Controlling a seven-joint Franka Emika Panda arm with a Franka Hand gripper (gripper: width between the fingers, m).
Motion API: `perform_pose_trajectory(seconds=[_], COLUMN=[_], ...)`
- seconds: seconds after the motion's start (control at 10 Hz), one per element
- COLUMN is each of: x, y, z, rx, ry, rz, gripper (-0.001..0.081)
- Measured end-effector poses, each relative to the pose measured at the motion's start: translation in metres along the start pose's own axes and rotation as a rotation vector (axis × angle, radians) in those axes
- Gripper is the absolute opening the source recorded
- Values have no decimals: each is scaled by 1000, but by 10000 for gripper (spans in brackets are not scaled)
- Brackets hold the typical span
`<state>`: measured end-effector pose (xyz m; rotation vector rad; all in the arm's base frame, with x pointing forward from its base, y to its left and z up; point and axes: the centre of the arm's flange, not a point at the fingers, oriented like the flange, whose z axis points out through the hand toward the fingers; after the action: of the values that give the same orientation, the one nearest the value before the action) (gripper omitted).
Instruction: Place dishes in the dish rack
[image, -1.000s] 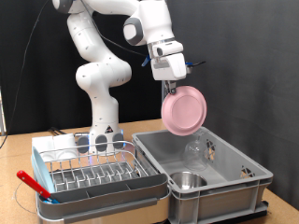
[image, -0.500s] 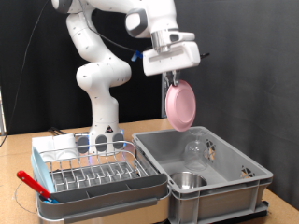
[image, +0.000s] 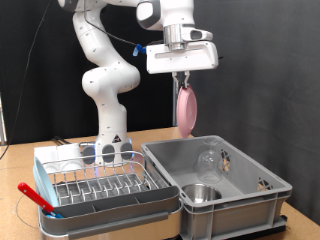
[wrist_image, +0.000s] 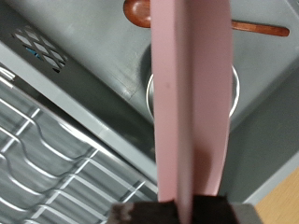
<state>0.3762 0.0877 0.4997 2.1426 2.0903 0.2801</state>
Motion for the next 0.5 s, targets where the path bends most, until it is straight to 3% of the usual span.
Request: perform_pose_trajectory(seconds=[0.2, 0.5], x=[3, -11], y=[-2, 8], z=[-8, -23], rx=[-17, -58], ry=[11, -124], rz=[-240, -562], gripper=[18, 18])
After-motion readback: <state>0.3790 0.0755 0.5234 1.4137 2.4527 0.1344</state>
